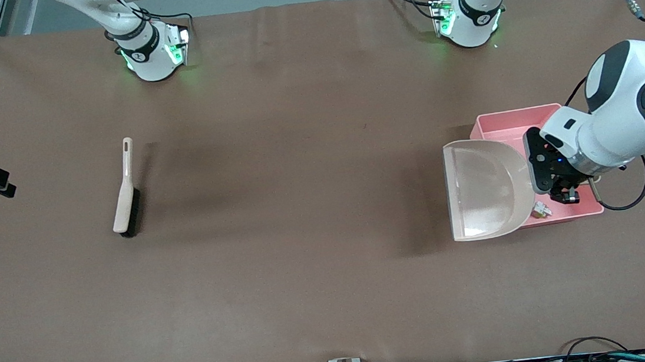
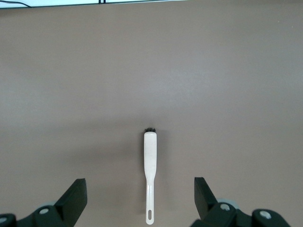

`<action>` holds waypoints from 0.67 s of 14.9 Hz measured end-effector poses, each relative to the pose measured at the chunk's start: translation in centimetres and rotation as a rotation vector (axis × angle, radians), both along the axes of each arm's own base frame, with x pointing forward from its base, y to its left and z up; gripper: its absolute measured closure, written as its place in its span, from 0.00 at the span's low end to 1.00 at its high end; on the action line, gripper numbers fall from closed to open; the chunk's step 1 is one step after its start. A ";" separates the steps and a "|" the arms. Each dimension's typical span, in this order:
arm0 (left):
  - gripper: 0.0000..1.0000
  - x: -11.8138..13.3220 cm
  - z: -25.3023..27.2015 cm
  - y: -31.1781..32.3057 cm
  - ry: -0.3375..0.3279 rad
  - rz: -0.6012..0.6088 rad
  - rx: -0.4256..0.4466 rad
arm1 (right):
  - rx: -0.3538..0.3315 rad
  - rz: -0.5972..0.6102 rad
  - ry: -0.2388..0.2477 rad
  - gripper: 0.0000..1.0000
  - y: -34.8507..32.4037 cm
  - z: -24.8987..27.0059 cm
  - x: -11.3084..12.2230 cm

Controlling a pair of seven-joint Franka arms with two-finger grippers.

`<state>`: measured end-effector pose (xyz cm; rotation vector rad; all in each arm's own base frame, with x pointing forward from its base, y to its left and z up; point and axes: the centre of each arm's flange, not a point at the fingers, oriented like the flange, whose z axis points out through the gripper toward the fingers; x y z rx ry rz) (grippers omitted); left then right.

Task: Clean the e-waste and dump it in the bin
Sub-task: 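Tilt the dustpan with the left gripper to dump the parts into the bin, then move the dustpan back and lower it onto the table with the left gripper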

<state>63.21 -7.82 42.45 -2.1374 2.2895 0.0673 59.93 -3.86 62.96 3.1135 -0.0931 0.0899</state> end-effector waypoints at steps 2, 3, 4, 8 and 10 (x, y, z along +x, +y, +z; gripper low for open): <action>0.67 -0.2 -0.2 -2.3 0.006 0.019 -0.015 | 0.000 -0.004 0.000 0.00 -0.2 0.0 0.0; 0.67 -0.2 -0.2 -3.7 0.008 0.026 -0.027 | 0.000 -0.006 0.000 0.00 -0.4 0.0 0.0; 0.67 -0.2 -0.1 -5.0 0.009 0.033 -0.038 | 0.000 -0.008 0.001 0.00 -0.5 0.0 0.0; 0.67 -0.3 -0.3 -10.9 0.026 0.083 -0.080 | 0.000 -0.009 0.002 0.00 -0.5 0.0 -0.1; 0.67 -0.9 -0.7 -14.5 0.014 0.098 -0.079 | 0.000 -0.009 0.003 0.00 -0.5 0.0 -0.1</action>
